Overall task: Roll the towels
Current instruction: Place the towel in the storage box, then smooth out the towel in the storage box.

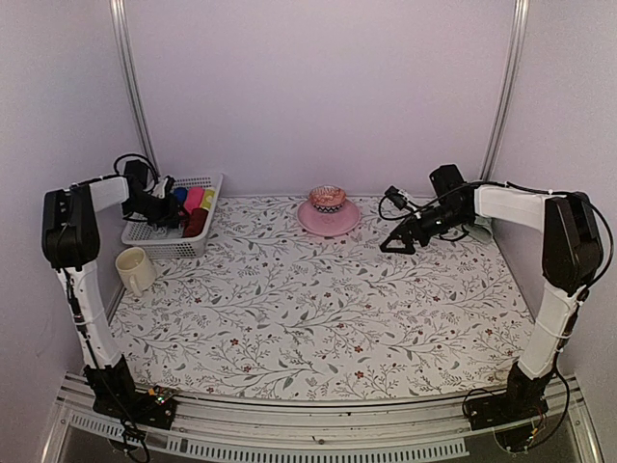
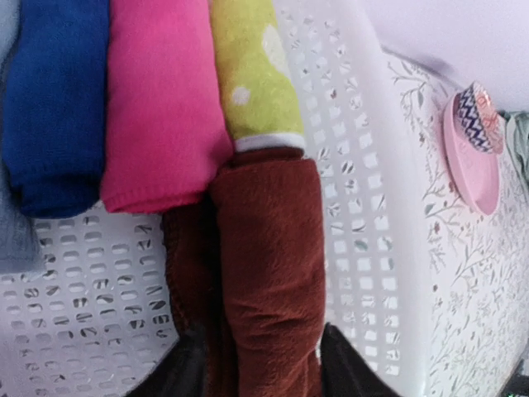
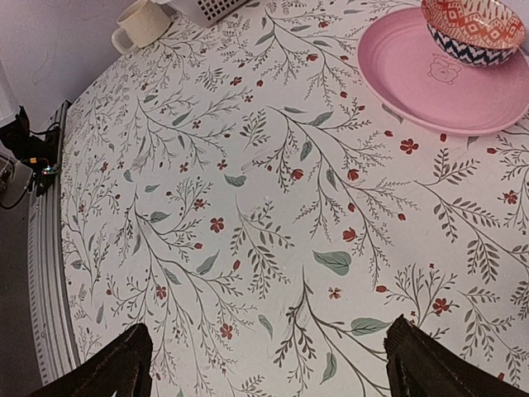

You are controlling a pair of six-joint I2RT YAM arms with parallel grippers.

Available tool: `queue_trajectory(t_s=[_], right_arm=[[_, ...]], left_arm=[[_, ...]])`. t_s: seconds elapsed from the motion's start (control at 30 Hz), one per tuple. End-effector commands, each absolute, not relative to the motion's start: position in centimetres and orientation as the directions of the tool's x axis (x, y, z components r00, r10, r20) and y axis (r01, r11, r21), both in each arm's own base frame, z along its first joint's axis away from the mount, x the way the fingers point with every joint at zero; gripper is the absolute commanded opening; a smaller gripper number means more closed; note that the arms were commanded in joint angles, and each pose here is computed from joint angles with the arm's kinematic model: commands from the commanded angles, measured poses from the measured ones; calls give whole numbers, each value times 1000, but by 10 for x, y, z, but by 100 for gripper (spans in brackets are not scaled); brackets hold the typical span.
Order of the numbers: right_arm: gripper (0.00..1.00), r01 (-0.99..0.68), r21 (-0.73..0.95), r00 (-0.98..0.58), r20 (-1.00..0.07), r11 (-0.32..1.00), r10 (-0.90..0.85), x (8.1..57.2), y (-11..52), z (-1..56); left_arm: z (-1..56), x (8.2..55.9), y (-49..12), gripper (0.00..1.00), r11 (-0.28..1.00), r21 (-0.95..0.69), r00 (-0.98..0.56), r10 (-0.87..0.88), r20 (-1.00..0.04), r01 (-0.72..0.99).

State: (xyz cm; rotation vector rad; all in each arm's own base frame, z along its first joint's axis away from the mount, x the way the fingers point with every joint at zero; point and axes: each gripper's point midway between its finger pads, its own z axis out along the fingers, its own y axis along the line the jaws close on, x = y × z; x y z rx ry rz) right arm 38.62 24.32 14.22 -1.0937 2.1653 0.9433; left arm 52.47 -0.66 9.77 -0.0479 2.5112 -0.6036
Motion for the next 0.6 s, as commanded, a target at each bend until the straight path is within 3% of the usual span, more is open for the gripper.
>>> queue_trajectory(t_s=[0.0,0.07,0.57], right_arm=[[99,-839,344,-528,-704,423,-475,385,247,133],[99,-839,342,-527,-703,423,-477,386,247,132],[99,-838,340,-531,-687,427,-495,386,249,121]], left_arm=[[110,548,-23,33,904,-403,-817,-121,-564,145],[108,554,-28,27,902,-403,-816,-116,-566,152],[64,571,-24,17,949,-302,-834,-89,-545,96]])
